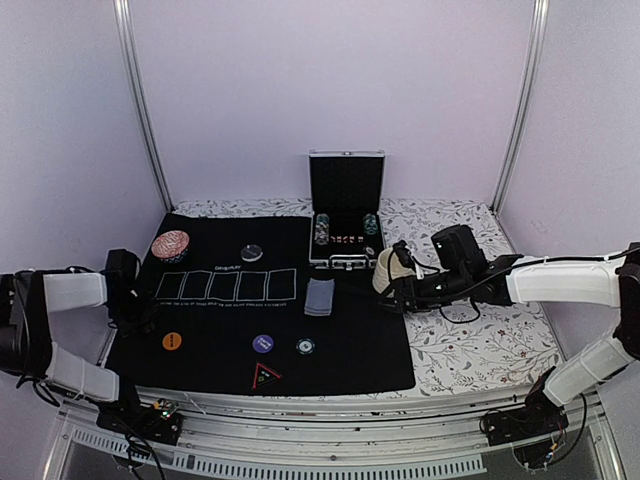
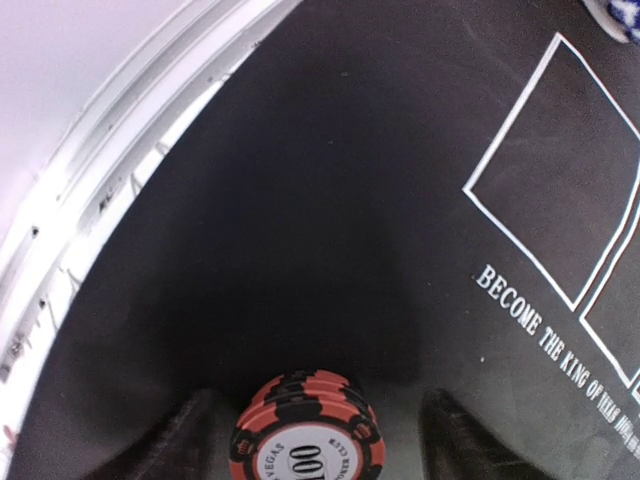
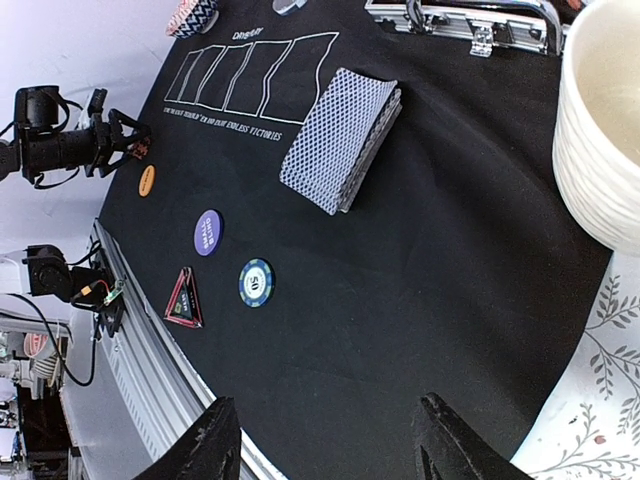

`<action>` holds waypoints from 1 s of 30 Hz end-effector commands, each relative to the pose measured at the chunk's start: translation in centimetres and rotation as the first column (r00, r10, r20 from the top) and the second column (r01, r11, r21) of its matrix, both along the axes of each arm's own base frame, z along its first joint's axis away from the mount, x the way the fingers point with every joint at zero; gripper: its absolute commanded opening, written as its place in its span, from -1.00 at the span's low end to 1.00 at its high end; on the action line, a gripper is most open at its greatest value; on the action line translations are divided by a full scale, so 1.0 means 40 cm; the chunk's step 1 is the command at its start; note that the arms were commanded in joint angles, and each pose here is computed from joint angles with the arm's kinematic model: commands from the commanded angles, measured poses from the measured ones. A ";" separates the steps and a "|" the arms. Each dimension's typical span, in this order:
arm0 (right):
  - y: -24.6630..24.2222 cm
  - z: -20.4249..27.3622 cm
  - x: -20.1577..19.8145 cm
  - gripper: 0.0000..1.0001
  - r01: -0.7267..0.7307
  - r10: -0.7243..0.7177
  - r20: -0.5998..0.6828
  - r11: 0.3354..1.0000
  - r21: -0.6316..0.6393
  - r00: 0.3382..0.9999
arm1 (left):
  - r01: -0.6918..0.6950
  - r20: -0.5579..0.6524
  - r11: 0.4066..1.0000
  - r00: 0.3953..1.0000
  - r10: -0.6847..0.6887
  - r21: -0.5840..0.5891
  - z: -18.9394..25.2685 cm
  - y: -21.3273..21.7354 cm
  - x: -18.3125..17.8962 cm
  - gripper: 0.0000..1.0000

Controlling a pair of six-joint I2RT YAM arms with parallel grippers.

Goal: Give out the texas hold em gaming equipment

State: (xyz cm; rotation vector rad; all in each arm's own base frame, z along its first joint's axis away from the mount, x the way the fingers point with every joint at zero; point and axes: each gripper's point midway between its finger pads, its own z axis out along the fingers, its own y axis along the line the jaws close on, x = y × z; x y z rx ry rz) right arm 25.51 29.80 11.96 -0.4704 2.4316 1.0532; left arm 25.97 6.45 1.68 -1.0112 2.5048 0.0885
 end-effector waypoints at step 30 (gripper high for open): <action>-0.102 0.096 0.034 0.63 0.141 -0.138 0.071 0.990 -0.030 0.988 | 0.945 0.046 -0.283 -0.294 -0.955 0.167 0.134 -0.997 -0.143 0.95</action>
